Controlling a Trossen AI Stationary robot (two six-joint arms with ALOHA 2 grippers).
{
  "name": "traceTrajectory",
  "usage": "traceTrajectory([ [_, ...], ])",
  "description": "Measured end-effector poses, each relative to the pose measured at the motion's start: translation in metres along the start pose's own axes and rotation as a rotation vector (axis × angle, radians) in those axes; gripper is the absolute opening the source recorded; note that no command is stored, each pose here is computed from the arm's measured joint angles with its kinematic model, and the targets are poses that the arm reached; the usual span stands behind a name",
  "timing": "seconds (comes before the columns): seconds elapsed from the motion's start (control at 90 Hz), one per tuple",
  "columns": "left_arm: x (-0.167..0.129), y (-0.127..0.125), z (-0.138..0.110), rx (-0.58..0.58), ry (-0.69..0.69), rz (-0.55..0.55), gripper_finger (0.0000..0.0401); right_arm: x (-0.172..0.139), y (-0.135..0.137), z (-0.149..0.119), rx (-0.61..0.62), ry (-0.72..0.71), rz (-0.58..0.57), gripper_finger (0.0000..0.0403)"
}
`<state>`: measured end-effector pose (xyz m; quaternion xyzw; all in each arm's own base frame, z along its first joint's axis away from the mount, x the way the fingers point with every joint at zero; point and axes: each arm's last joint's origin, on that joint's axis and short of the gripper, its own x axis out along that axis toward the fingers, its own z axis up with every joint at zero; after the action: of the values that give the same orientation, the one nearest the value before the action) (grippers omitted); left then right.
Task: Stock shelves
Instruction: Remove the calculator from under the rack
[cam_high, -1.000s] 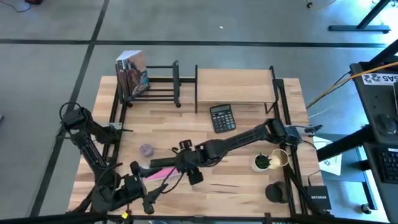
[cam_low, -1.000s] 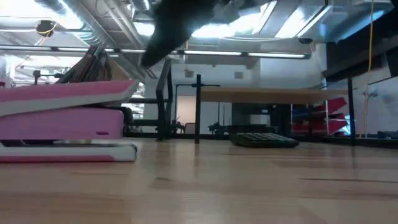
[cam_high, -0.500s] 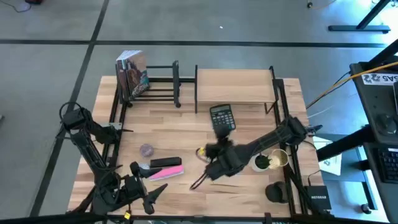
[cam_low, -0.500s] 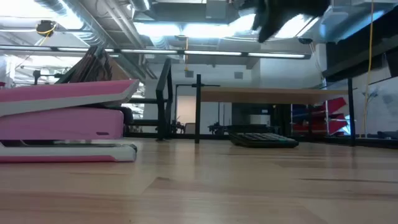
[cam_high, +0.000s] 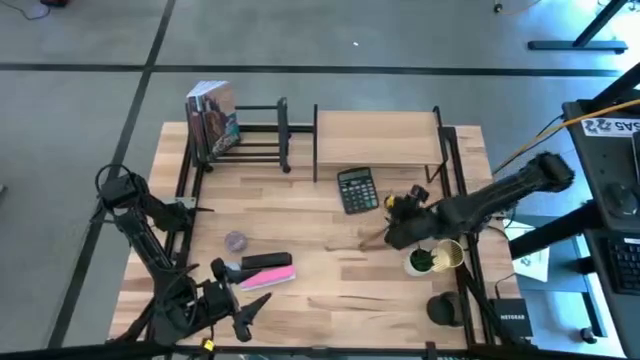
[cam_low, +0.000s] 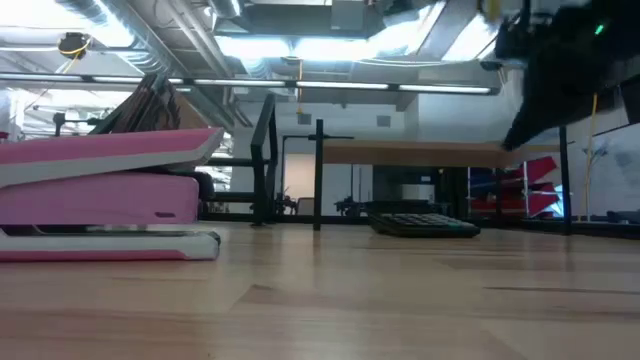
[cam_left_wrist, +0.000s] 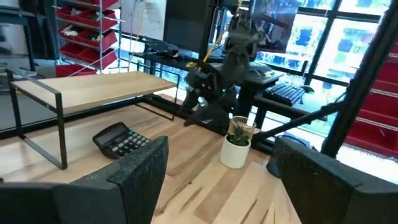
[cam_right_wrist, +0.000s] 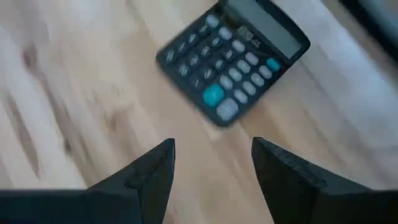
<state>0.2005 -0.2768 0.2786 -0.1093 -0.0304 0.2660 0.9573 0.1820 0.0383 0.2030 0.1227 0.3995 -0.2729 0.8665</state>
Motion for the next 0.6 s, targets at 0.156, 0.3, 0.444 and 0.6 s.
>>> traceTrajectory([
  [0.156,0.006,0.000,0.000,0.013,0.001,-0.006,0.0276,0.026,-0.027,-0.005,0.205,-0.080,0.037,0.0198],
  [0.3,0.007,0.000,0.000,0.015,0.002,-0.012,0.0276,0.048,-0.042,-0.009,0.298,-0.084,0.022,0.0198],
  [0.444,0.008,0.000,0.000,0.019,0.001,-0.011,0.0276,0.065,-0.047,-0.005,0.344,-0.092,0.001,0.0198],
  [0.6,0.008,0.000,0.000,0.018,0.001,-0.010,0.0276,0.085,-0.049,-0.006,0.352,-0.051,-0.015,0.0198],
])
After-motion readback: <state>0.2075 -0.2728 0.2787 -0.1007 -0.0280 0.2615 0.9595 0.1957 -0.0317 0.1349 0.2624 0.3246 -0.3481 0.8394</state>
